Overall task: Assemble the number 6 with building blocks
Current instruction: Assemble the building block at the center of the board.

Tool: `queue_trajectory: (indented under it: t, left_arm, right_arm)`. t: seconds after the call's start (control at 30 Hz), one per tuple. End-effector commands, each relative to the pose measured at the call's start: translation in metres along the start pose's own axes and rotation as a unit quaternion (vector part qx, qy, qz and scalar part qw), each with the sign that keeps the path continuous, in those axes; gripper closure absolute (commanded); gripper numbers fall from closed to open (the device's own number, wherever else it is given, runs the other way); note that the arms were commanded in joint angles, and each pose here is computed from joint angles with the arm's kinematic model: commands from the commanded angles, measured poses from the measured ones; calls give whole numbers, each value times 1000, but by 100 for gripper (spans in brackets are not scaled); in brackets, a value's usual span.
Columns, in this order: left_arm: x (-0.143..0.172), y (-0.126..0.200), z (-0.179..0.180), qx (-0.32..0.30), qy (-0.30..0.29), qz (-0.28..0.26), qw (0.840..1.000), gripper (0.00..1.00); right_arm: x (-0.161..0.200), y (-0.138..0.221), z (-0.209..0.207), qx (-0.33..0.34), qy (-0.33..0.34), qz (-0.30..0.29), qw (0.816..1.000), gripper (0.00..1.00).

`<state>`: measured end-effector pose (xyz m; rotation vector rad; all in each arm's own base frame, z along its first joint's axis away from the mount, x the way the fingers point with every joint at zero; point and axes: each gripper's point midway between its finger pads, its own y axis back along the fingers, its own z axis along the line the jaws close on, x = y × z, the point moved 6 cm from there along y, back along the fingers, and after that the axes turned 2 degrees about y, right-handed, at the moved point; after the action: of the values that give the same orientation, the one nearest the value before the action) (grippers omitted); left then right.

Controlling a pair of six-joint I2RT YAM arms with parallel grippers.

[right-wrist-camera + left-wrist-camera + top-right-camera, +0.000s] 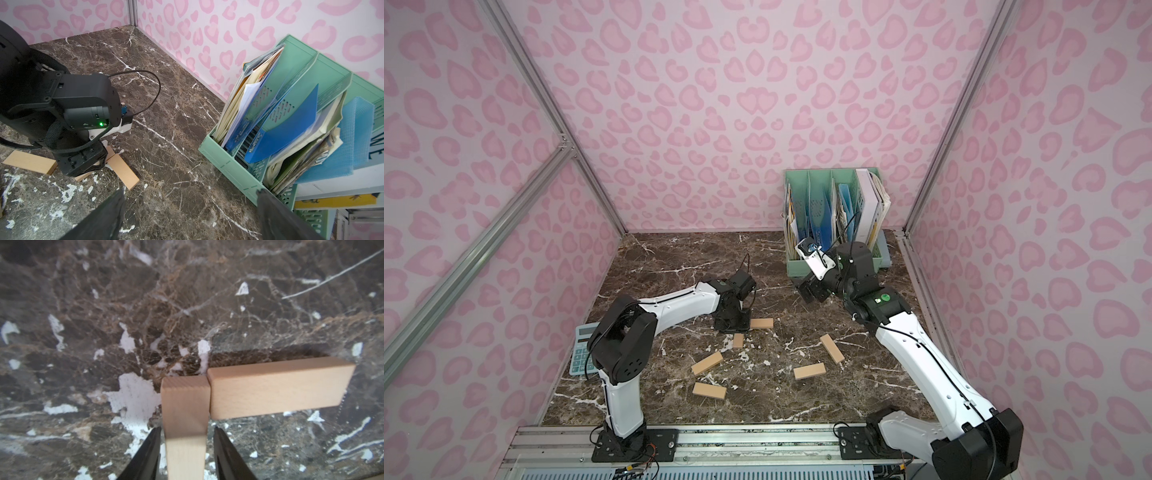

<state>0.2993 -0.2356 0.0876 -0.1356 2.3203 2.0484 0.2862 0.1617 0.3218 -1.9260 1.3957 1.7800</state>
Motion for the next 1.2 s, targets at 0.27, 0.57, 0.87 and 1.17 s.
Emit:
queue_trajectory:
  t: [0.27,0.57,0.87,1.17]
  left_arm:
    - [3,30,0,10,-4,-12,1000,52]
    - [-5,87,12,35,13,-78,996,46]
    - [-21,188,77,65,75,-319,943,41]
    - [8,178,98,55,64,-324,943,41]
  right_arm:
    - [-1,1,0,4,6,-5,1000,0]
    - [6,2,-8,33,-15,12,999,0]
    - [129,-7,63,-132,140,190,963,1]
    - [173,6,96,-270,158,272,910,8]
